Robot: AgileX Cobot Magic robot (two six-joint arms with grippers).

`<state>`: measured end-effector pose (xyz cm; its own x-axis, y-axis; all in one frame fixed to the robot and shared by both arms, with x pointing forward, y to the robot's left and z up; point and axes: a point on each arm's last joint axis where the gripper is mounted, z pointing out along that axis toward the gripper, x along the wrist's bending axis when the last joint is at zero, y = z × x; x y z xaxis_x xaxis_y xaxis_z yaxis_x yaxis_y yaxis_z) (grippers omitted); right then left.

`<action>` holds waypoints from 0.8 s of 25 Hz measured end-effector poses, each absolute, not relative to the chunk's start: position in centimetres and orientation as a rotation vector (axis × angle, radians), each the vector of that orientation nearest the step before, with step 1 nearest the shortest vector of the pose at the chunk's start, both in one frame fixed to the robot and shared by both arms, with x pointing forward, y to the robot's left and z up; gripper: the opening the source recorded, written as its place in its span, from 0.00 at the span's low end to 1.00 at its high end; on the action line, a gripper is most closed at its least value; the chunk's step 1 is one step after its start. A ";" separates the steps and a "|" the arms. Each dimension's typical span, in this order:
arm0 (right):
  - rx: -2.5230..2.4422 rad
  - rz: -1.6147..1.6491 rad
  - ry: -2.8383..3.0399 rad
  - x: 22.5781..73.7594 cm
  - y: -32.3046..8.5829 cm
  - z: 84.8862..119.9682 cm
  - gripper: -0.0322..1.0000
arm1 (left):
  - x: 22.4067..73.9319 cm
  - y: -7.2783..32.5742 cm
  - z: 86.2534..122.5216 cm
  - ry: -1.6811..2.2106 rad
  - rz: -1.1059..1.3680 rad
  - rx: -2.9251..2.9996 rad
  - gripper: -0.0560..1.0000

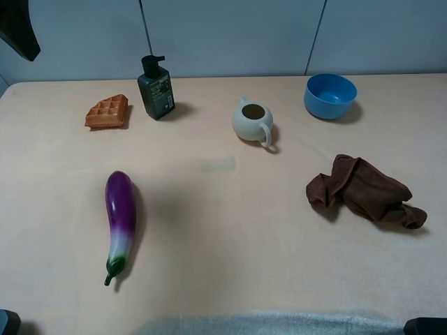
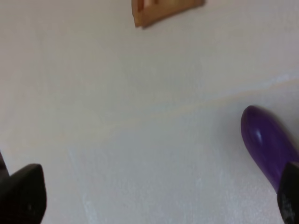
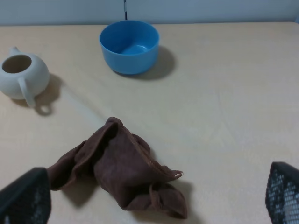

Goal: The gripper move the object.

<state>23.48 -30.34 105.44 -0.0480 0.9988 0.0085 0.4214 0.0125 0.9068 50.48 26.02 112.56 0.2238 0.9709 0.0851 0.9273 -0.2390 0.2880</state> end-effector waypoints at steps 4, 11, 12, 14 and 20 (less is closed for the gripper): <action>1.498 1.006 1.563 23.5 -30.3 105.4 0.70 | 48.5 26.1 113.8 1.780 0.381 2.272 0.99; 1.498 1.006 1.563 23.5 -30.3 105.4 0.70 | 43.5 26.9 114.8 1.738 0.423 2.213 0.99; 1.498 1.006 1.563 23.5 -30.3 105.4 0.70 | 42.8 27.0 114.8 1.729 0.430 2.207 0.99; 1.498 1.006 1.563 23.5 -30.3 105.4 0.70 | 41.0 27.2 115.1 1.697 0.456 2.193 0.99; 1.498 1.006 1.563 23.5 -30.3 105.4 0.70 | 37.0 27.8 115.5 1.628 0.509 2.140 0.99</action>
